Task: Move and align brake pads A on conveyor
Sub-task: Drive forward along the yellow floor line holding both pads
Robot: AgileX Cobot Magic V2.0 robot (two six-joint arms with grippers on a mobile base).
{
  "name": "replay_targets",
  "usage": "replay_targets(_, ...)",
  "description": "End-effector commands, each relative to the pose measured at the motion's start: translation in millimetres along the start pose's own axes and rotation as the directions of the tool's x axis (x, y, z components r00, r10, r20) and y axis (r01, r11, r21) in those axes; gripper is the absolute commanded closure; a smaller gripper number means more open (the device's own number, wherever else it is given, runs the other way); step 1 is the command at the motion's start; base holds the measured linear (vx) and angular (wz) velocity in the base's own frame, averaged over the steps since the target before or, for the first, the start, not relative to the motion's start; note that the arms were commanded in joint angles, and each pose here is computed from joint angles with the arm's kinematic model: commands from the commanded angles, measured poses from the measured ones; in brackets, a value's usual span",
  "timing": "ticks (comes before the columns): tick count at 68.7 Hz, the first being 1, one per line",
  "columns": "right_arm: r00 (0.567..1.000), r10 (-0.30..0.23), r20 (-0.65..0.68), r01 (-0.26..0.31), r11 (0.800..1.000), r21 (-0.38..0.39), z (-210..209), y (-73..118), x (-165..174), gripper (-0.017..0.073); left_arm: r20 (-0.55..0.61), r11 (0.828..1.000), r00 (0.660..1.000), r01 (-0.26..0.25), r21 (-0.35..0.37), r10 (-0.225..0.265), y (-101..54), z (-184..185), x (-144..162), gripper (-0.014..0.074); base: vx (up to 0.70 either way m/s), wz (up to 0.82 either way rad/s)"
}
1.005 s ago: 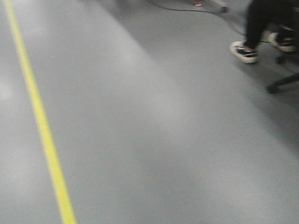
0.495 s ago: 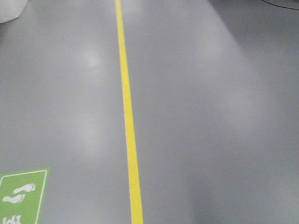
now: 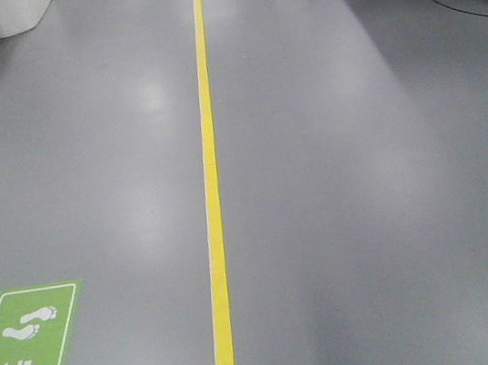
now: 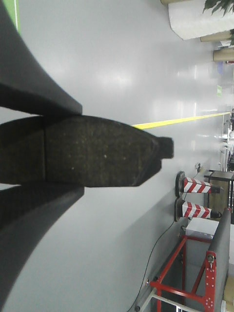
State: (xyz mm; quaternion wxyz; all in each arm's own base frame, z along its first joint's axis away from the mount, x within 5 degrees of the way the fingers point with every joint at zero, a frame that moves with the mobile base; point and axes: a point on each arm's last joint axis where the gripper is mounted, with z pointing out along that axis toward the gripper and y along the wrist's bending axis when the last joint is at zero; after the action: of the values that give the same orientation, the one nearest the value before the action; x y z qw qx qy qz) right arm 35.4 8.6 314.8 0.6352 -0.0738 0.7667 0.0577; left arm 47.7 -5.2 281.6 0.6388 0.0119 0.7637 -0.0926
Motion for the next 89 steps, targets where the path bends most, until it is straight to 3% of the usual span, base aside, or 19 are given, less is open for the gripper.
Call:
replay_targets(1,0.993,-0.008,0.114,0.008,1.0,0.006,-3.0,-0.6,-16.8,0.0564,0.107,1.0,0.994,-0.003,0.03,-0.001,-3.3,-2.5,-16.5,0.0599,0.17,-0.08)
replay_targets(39,0.993,-0.008,0.114,0.008,1.0,0.006,-3.0,-0.6,-16.8,0.0564,0.107,1.0,0.994,-0.003,0.03,-0.001,-3.3,-2.5,-16.5,0.0599,0.34,-0.07)
replay_targets(89,0.993,-0.009,0.114,0.009,1.0,0.006,-3.0,-0.6,-16.8,0.0564,0.107,1.0,0.994,-0.003,0.03,-0.001,-3.3,-2.5,-16.5,0.0599,0.58,-0.04)
